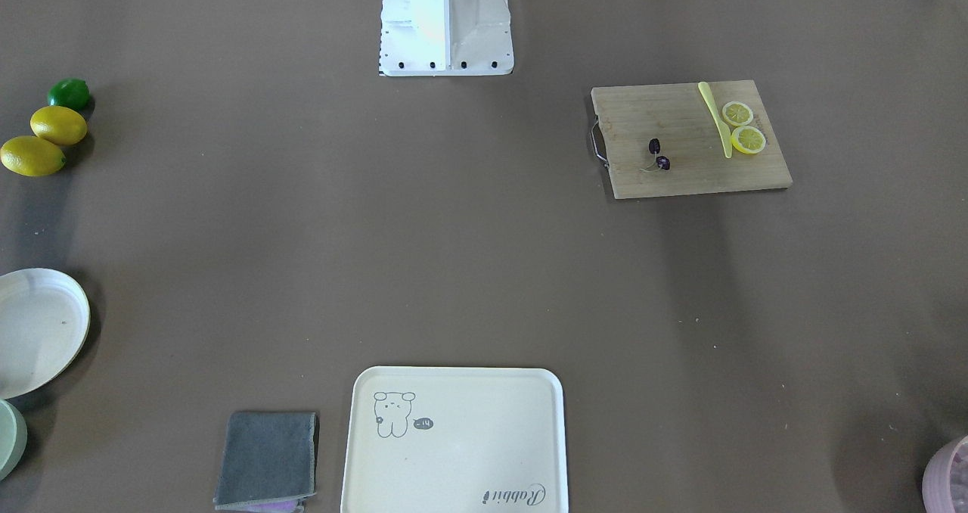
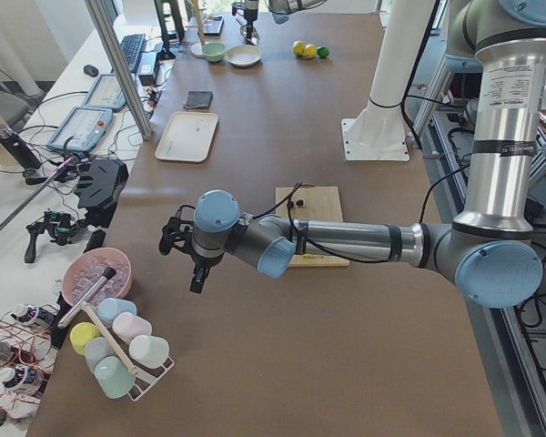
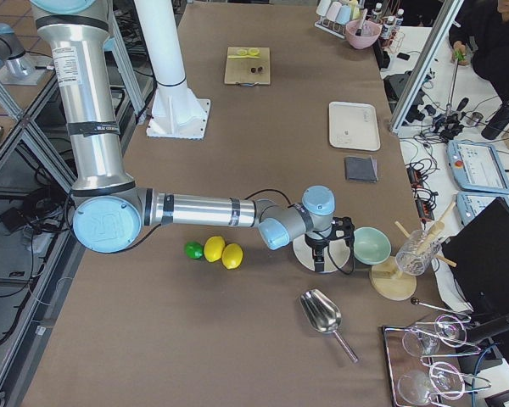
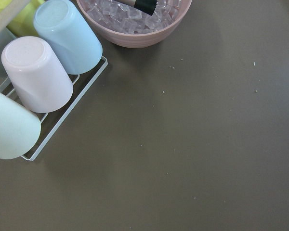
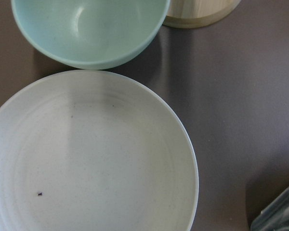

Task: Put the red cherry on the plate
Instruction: 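Move the right gripper to the rim of the white plate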

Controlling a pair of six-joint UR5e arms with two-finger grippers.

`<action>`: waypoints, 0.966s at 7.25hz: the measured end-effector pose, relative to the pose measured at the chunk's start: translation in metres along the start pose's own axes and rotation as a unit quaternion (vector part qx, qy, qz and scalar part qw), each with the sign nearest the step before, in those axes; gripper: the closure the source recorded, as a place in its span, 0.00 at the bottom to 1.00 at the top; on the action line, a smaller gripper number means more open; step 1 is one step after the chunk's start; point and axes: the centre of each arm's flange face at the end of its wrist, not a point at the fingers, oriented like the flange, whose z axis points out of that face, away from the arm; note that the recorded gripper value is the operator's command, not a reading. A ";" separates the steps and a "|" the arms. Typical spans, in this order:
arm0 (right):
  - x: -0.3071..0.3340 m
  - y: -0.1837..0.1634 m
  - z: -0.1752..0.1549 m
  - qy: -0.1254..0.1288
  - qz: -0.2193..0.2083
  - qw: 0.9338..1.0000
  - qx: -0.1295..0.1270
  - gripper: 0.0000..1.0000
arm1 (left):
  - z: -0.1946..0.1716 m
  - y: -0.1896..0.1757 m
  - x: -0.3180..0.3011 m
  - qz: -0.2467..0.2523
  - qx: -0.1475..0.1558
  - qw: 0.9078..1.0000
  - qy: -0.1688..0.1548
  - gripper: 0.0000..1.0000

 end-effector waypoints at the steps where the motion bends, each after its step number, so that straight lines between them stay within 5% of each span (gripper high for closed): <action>1: 0.002 -0.001 0.009 0.001 0.000 1.000 0.000 0.00 | 0.004 0.003 -0.004 0.010 0.009 1.000 0.003 0.02; 4: 0.018 0.014 0.021 0.006 0.023 1.000 -0.011 0.01 | 0.009 0.004 -0.009 0.019 0.017 1.000 0.006 0.02; 5: 0.023 0.020 0.025 0.007 0.028 0.999 -0.016 0.08 | 0.009 0.004 -0.009 0.019 0.018 1.000 0.006 0.02; 7: 0.027 0.025 0.027 0.008 0.053 0.998 -0.020 0.74 | 0.009 0.003 -0.009 0.020 0.018 1.000 0.007 0.02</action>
